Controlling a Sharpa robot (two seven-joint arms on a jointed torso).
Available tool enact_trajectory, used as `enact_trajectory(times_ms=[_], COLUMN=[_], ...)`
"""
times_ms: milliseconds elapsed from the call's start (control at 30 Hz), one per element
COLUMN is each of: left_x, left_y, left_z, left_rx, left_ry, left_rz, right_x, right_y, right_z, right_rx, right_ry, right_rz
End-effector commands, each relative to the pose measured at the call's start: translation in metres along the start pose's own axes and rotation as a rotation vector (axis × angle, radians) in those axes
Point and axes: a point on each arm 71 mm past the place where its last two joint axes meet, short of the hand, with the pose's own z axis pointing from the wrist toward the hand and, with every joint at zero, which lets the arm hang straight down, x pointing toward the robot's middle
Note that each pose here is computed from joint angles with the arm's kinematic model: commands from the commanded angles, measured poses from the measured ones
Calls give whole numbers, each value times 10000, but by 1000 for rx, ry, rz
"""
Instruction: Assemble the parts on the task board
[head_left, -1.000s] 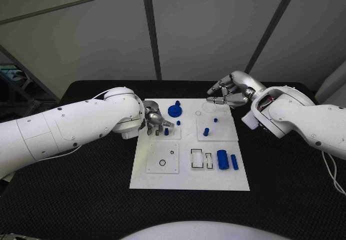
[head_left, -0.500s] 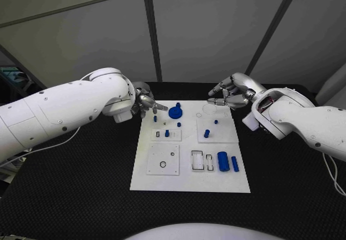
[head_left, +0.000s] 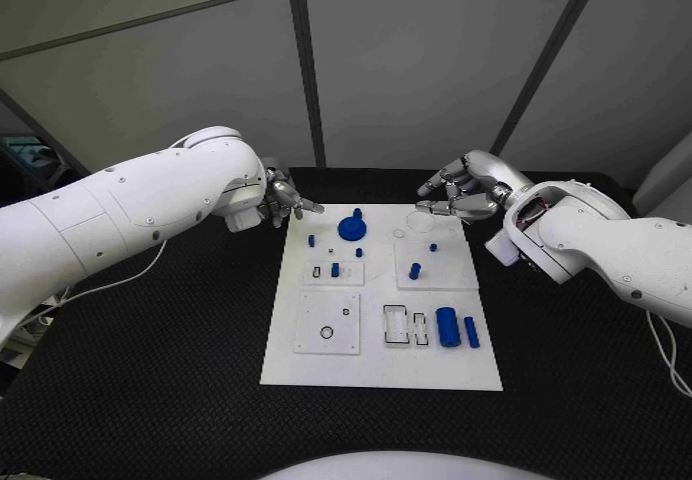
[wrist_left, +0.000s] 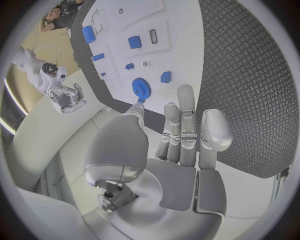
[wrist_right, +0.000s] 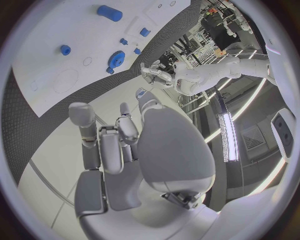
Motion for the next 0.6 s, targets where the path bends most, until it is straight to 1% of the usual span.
enact_trajectory(times_ms=[33, 333, 600], left_x=[29, 129, 175], left_y=[-17, -19, -23], left_z=[40, 159, 183], left_rx=[18, 5, 0], left_ry=[48, 89, 113], left_rz=[29, 48, 65], right_x=[3, 17, 23], right_y=[22, 38, 41], right_z=[6, 15, 22], right_rx=[-10, -15, -15], right_ry=[1, 3, 5], right_rz=[3, 4, 5])
